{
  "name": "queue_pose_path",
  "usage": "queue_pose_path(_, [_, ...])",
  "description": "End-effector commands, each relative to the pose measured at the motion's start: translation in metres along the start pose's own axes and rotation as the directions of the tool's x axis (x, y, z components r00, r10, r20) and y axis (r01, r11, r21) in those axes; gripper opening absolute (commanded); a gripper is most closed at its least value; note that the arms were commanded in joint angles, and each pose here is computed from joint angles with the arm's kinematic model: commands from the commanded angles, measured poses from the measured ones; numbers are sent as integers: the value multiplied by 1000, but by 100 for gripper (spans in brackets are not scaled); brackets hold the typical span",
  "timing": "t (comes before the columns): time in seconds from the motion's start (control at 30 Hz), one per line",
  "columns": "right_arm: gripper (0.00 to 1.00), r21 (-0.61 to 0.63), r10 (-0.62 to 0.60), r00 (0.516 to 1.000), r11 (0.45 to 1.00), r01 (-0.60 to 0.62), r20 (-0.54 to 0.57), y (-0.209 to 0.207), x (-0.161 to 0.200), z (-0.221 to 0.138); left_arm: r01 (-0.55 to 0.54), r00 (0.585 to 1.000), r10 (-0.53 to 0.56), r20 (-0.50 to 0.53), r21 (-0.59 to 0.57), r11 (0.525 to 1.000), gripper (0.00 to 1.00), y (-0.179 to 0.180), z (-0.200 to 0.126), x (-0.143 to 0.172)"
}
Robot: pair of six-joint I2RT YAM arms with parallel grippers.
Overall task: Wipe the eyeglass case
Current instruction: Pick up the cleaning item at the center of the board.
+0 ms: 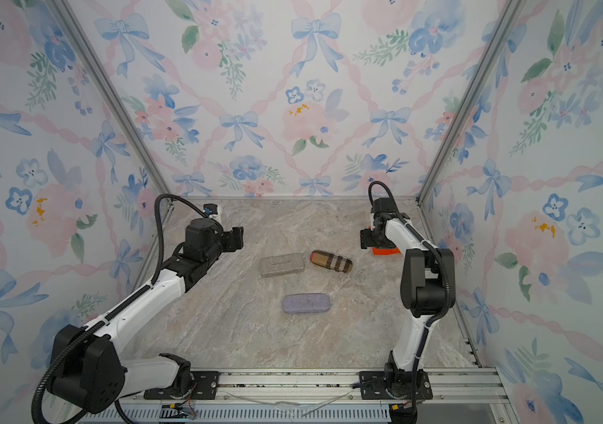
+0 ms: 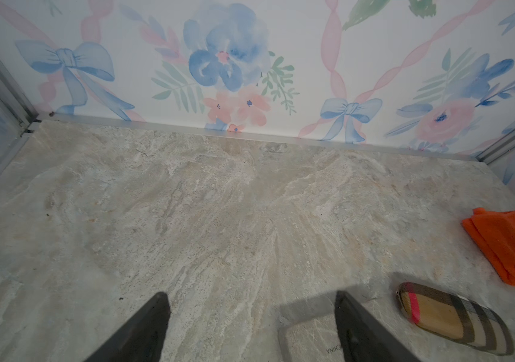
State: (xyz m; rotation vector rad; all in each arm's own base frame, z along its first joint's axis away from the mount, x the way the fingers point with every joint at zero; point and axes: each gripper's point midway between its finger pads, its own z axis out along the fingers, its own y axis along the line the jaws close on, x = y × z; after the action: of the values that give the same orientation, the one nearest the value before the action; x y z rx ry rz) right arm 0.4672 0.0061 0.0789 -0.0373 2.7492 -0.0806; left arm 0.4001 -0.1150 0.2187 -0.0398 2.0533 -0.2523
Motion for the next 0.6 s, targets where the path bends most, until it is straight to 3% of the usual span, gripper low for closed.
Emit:
queue_pose_path(0.0, [75,71,-46,999,996,47,-17,-7,-14,-4,32,997,-26,-78,81,996,84,-18,4,18])
queue_pose_path(0.07, [75,114,-74,997,991,76,-27,-12,-22,1,43,995,-33,-97,98,994,84,-21,4,24])
queue_pose_path(0.3, [73,95,-92,992,990,100,-83,-9,-28,17,45,994,-34,-102,107,993,84,-22,-1,28])
queue_pose_path(0.57, [73,112,-111,982,985,129,-154,-12,-10,33,45,994,-34,-101,108,993,84,-22,-4,27])
